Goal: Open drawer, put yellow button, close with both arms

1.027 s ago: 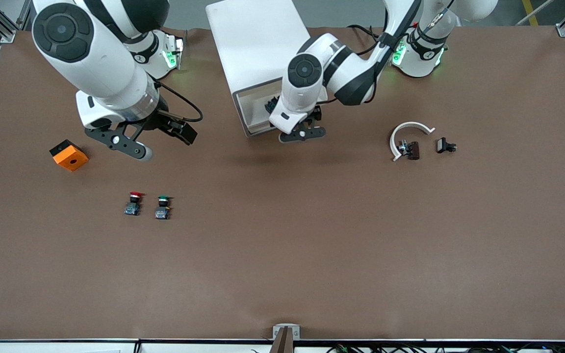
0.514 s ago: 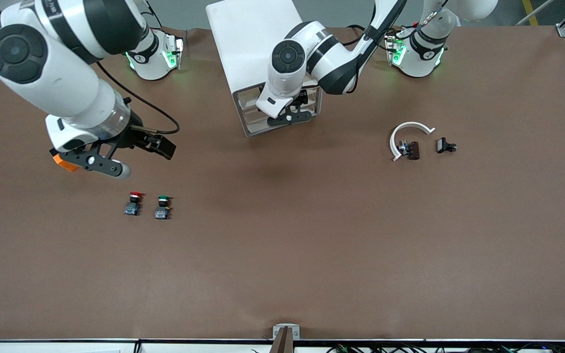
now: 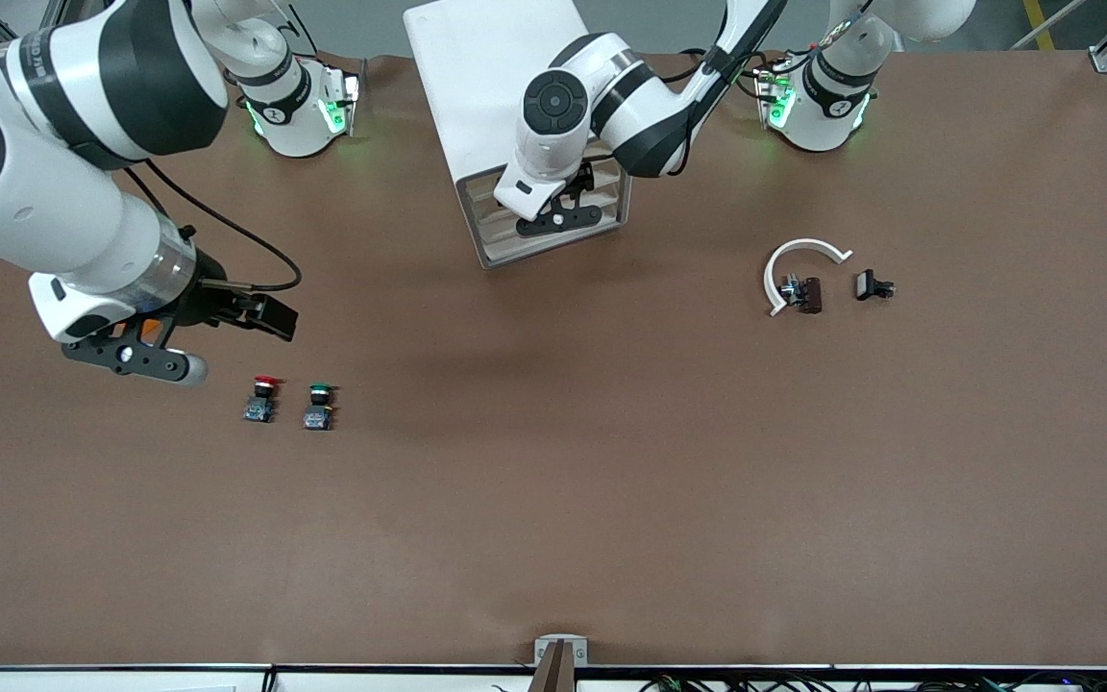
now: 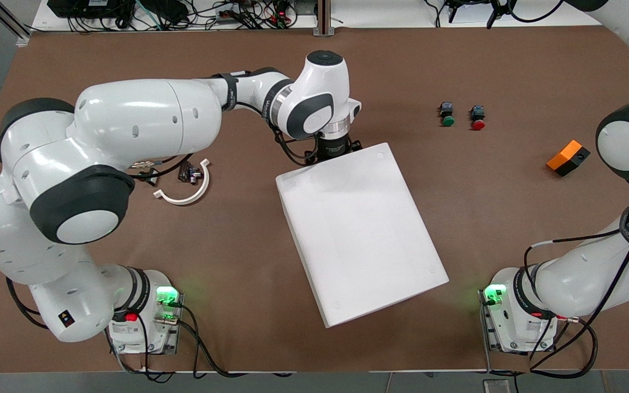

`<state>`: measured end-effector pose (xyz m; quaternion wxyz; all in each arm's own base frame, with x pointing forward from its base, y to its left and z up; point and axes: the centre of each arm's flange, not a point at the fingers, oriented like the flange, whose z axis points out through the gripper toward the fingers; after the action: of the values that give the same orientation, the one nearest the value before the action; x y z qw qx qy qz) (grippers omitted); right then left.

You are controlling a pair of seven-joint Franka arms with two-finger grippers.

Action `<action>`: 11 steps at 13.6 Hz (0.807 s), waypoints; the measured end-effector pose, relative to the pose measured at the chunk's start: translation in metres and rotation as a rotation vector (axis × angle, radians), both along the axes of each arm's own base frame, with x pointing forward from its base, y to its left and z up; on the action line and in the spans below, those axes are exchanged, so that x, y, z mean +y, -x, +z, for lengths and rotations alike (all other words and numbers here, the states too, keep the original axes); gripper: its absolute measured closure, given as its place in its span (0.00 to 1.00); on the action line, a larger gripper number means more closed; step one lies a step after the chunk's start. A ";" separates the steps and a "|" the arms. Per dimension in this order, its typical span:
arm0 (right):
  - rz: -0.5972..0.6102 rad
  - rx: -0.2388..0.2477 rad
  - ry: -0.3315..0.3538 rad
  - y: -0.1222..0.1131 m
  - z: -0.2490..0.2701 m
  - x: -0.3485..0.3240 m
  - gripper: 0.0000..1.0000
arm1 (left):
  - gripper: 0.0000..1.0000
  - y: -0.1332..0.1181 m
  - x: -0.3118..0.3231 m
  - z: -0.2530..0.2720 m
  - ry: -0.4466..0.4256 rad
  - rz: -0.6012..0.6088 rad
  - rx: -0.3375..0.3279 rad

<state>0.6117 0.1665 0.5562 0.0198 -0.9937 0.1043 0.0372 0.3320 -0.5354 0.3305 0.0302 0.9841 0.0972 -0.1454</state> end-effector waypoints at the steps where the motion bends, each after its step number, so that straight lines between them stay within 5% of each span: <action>1: 0.006 -0.001 -0.001 -0.001 0.000 -0.004 0.00 | 0.00 -0.001 0.000 0.000 0.000 0.001 0.000; 4: 0.015 -0.003 -0.002 -0.002 0.000 -0.007 0.00 | 0.00 -0.026 0.017 0.000 -0.006 0.033 -0.014; 11: 0.017 -0.022 -0.007 -0.004 0.002 -0.005 0.00 | 0.00 -0.147 0.106 0.025 -0.039 0.170 -0.142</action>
<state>0.6156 0.1611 0.5580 0.0242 -0.9948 0.0954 0.0269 0.4793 -0.4292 0.3551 0.0301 0.9806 0.1805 -0.0704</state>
